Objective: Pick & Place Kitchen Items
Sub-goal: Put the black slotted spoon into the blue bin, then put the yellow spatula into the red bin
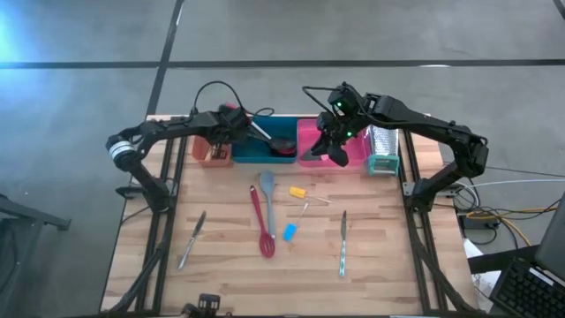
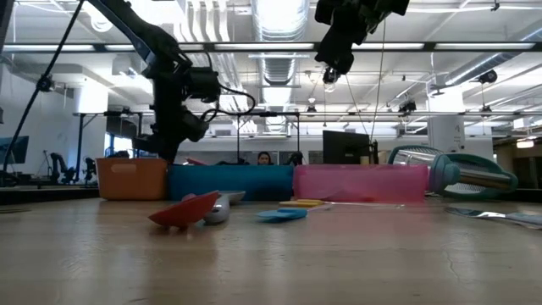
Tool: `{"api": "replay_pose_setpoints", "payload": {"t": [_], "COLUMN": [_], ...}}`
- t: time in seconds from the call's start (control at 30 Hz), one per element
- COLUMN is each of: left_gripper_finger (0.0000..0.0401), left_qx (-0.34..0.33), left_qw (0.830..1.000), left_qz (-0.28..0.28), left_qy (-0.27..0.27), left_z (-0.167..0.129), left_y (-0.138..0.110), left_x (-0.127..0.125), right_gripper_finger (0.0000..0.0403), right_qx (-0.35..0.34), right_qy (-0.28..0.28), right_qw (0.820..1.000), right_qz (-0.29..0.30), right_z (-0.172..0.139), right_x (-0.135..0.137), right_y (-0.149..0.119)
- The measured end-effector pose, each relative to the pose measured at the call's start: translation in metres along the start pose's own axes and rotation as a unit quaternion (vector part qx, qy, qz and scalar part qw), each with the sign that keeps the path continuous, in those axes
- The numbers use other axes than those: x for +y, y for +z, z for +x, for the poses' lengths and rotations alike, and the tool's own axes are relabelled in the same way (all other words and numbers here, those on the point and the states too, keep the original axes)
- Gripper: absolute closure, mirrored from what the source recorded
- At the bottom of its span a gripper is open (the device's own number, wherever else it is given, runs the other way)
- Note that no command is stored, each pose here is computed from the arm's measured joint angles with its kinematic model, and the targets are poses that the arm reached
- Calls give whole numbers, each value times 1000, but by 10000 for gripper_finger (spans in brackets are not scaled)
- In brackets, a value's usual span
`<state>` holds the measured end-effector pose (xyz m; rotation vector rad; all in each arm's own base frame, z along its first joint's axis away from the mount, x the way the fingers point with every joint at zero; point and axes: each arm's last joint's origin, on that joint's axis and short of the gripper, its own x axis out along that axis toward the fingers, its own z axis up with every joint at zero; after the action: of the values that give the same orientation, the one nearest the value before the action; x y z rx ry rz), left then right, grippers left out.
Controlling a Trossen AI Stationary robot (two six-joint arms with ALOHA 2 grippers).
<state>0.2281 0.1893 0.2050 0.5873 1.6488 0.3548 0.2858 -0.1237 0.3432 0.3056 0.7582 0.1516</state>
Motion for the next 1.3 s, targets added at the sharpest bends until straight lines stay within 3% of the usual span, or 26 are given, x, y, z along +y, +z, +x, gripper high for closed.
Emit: {"api": "replay_pose_setpoints", "payload": {"t": [0.47,1.0,1.3], "left_gripper_finger": [395,397,398], "left_qx": [-9,-33,-39], "left_qw": [1000,996,988], "left_qz": [-5,-15,-6], "left_qy": [24,87,152], "left_z": [6,12,9], "left_y": [-4,-9,-5], "left_x": [12,35,48], "right_gripper_finger": [332,328,318], "right_qx": [0,-1,-2], "right_qy": [0,0,0], "right_qw": [1000,1000,1000], "right_qz": [0,-3,-5], "right_z": [0,0,0], "right_x": [0,0,0], "right_y": [0,0,0]}}
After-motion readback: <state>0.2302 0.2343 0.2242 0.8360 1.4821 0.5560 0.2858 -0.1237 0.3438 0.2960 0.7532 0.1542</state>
